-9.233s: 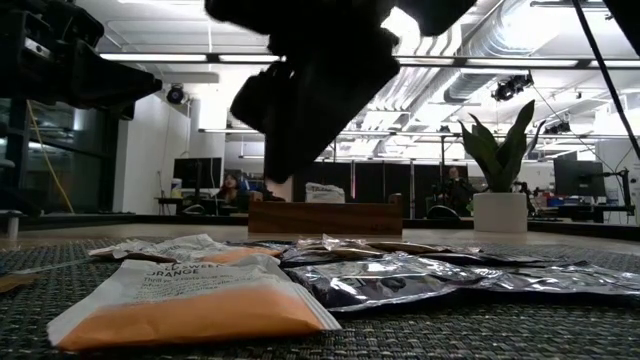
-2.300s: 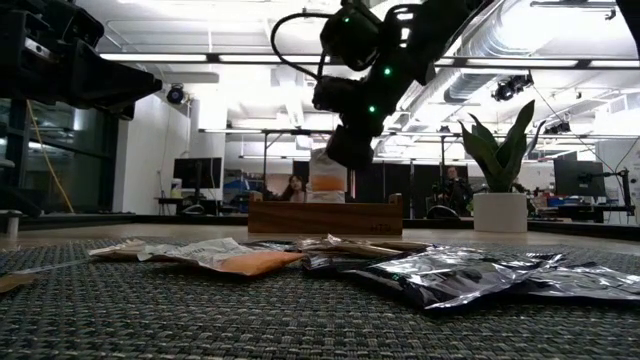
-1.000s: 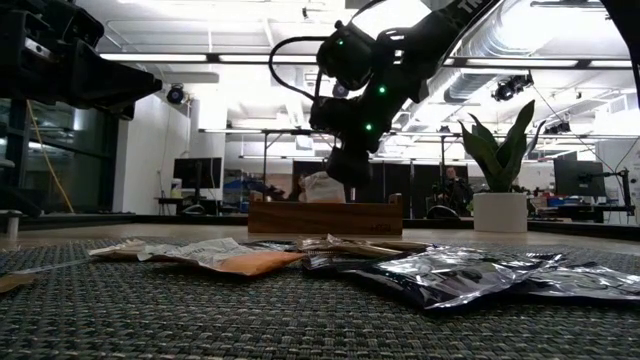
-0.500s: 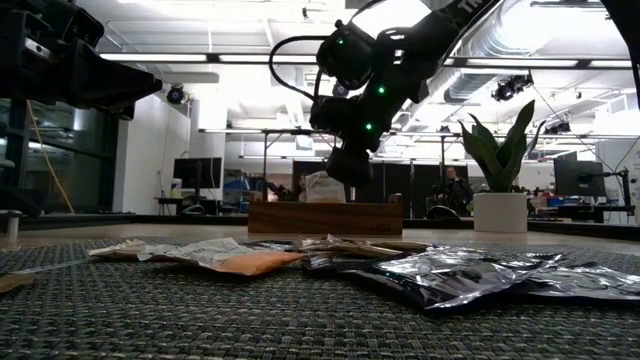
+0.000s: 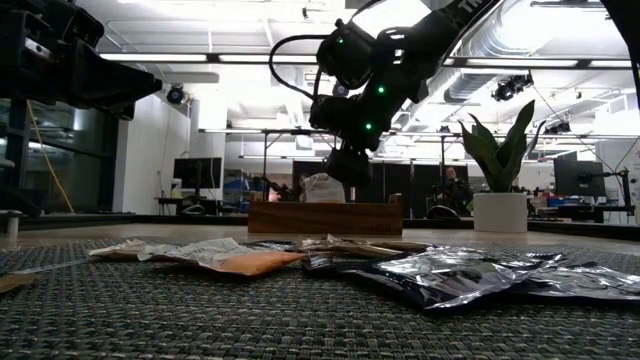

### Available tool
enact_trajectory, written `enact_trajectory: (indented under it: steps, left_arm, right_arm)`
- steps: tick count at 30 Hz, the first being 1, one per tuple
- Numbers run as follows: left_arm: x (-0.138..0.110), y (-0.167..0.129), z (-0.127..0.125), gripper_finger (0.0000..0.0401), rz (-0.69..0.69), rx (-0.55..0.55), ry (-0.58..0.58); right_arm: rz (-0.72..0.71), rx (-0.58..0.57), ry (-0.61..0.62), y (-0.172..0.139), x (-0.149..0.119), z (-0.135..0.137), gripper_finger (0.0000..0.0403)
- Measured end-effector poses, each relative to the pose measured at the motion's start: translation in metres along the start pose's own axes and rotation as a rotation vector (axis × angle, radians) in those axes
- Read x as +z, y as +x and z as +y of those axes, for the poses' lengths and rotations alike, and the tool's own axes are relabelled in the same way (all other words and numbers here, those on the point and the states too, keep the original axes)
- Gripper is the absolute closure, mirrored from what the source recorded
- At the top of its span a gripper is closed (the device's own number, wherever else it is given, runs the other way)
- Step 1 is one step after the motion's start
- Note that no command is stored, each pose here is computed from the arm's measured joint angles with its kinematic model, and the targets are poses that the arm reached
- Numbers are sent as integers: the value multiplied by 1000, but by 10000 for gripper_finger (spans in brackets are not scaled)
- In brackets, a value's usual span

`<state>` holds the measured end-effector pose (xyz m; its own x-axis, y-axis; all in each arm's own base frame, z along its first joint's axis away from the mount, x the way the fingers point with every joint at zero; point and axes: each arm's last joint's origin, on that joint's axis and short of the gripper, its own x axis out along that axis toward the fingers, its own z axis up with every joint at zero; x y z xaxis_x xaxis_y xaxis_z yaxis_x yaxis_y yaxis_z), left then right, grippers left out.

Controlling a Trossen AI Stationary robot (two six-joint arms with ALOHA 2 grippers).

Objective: Pick & Place Tea
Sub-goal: Put the orange tea bag into the middle compartment of the wooden organizer, then put the light brown tea bag into the right compartment of the wooden organizer

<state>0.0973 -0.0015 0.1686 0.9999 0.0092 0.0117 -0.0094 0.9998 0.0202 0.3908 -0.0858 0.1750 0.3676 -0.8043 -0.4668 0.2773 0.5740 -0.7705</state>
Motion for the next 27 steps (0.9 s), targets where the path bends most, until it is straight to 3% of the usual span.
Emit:
enact_trajectory:
  steps: [6, 11, 17, 27]
  left_arm:
    - [0, 0, 0, 319, 0, 0, 0]
    - [0, 0, 0, 319, 0, 1, 0]
    - [0, 0, 0, 319, 0, 0, 0]
    - [0, 0, 0, 319, 0, 0, 0]
  right_arm:
    - [26, -40, -2, 0, -1, -1, 184]
    - [8, 32, 24, -2, -2, 2, 163]
    - [-19, 148, 30, -1, -3, 5, 159]
    - [-10, 143, -62, -8, -3, 5, 159]
